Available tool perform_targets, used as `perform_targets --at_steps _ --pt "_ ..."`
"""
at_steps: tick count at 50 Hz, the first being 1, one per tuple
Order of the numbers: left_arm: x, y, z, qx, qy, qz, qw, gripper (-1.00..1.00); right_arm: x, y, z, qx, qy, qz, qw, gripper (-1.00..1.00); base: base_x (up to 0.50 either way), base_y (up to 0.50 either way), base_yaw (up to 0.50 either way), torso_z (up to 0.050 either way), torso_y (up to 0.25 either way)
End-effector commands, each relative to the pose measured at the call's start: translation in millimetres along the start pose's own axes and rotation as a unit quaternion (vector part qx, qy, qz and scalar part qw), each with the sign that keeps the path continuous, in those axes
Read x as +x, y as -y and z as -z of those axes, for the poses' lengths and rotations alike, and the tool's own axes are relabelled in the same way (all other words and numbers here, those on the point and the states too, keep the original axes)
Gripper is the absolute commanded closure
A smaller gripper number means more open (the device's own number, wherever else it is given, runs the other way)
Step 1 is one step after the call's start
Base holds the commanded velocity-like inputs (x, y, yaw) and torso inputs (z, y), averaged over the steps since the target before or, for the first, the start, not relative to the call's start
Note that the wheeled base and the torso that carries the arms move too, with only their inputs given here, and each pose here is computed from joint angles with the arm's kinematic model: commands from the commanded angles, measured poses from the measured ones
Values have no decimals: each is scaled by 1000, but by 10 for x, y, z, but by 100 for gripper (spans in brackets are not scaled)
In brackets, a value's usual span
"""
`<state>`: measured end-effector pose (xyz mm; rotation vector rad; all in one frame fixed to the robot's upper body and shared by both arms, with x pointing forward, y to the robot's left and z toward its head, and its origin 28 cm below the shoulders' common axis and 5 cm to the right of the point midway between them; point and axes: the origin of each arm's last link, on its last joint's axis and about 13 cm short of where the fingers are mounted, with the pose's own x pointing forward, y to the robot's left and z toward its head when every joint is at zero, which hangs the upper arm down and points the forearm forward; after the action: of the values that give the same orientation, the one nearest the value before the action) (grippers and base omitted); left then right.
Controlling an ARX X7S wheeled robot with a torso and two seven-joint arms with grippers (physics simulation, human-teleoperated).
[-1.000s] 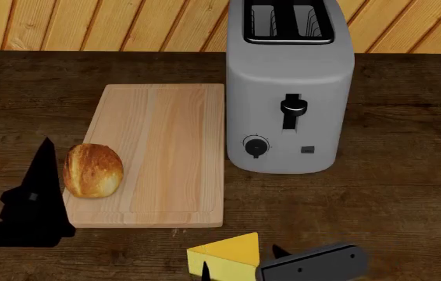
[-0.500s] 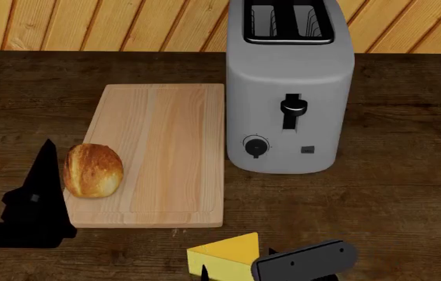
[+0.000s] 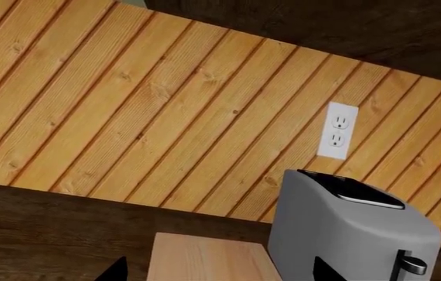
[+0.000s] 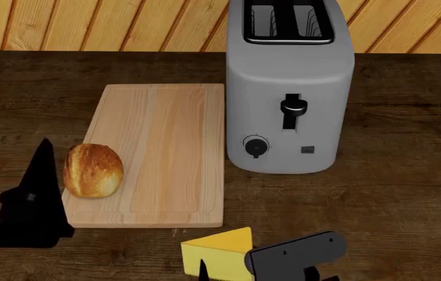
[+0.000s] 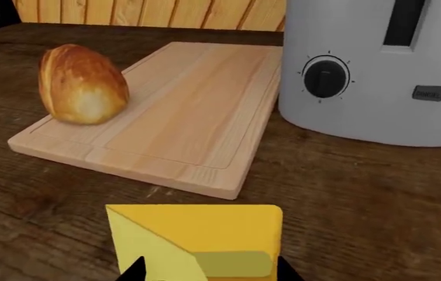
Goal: Place the bread and cheese on the cutting board.
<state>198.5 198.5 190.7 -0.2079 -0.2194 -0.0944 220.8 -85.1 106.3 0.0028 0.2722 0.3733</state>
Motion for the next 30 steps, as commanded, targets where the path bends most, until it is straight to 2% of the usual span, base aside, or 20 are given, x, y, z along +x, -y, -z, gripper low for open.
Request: perform_targets --at_steps 1,13,23,30 --pt "88 -44 2 20 6 -35 999 -100 -69 13 -69 -15 17 21 1000 100 0 0 0 0 0" --pt "87 -66 -12 16 10 -38 999 -100 -104 -33 -396 -36 55 28 997 100 0 0 0 0 0" --pt "67 -120 -75 9 22 -49 998 -100 198 -75 -638 -64 67 27 995 100 0 0 0 0 0" --pt "39 -208 -169 -2 39 -69 997 -100 382 -83 -755 -61 80 25 995 100 0 0 0 0 0"
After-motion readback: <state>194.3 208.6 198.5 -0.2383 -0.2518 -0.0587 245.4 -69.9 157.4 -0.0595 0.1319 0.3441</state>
